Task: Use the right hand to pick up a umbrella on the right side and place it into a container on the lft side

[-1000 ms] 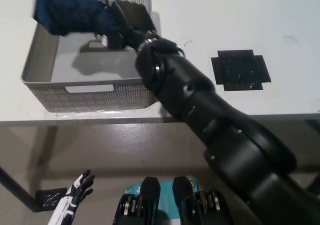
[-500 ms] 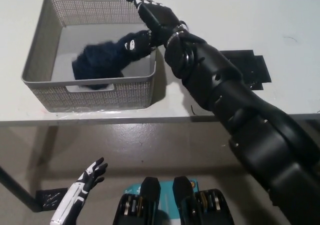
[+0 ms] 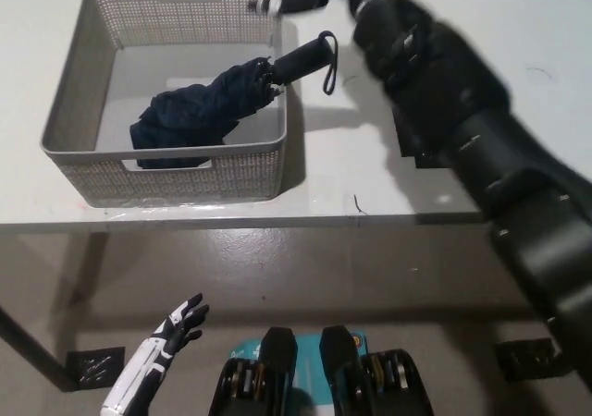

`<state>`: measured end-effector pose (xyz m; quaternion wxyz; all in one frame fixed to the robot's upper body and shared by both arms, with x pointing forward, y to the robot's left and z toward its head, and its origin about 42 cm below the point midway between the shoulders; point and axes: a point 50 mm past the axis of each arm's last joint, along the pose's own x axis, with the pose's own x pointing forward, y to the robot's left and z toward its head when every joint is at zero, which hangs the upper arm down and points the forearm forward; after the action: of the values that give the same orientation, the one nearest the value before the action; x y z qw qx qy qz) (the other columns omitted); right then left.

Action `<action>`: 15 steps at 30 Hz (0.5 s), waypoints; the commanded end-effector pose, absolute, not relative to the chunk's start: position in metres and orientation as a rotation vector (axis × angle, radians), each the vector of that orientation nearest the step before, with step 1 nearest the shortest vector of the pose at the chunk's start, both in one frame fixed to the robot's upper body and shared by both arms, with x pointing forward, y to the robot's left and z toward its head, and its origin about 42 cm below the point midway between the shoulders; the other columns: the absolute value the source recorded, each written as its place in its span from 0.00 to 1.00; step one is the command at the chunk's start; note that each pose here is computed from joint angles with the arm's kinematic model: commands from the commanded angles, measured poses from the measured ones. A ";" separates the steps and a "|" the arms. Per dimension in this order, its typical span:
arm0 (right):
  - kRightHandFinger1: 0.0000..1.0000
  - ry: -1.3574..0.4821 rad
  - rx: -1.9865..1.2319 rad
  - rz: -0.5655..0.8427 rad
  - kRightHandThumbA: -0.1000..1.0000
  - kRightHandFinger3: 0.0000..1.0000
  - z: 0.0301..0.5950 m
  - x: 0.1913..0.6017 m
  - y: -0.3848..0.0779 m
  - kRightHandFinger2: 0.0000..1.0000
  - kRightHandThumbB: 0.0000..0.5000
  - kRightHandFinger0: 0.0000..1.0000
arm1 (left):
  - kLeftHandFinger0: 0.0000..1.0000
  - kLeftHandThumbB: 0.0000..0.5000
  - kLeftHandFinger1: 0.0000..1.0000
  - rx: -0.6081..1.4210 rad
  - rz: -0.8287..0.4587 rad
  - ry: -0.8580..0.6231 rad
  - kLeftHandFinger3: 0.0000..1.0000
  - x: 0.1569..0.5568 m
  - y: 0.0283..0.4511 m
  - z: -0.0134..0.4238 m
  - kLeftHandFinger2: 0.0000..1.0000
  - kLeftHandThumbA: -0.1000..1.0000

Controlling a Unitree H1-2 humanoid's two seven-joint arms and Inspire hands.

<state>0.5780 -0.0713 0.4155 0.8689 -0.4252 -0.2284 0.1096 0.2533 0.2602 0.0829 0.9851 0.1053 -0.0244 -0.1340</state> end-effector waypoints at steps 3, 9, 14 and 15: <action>1.00 -0.870 -0.546 0.105 1.00 1.00 0.573 0.507 -0.160 1.00 0.83 1.00 | 1.00 0.42 1.00 0.208 -0.291 -0.073 1.00 0.255 0.266 0.088 1.00 1.00; 1.00 -1.035 -0.301 0.068 1.00 1.00 0.584 0.436 -0.227 1.00 0.82 1.00 | 1.00 0.42 1.00 0.214 -0.266 -0.068 1.00 0.251 0.272 0.084 1.00 1.00; 1.00 -1.054 -0.231 0.062 1.00 1.00 0.502 0.371 -0.259 1.00 0.71 1.00 | 1.00 0.42 1.00 0.215 -0.241 -0.054 1.00 0.242 0.277 0.079 1.00 1.00; 1.00 -1.046 -0.228 0.059 1.00 1.00 0.484 0.359 -0.262 1.00 0.70 1.00 | 1.00 0.42 1.00 0.215 -0.239 -0.054 1.00 0.241 0.277 0.078 1.00 1.00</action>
<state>0.5370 -0.1647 0.4018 0.9124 -0.2987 -0.2764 0.0428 0.2509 0.2614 0.0759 0.9859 0.1027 -0.0106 -0.1319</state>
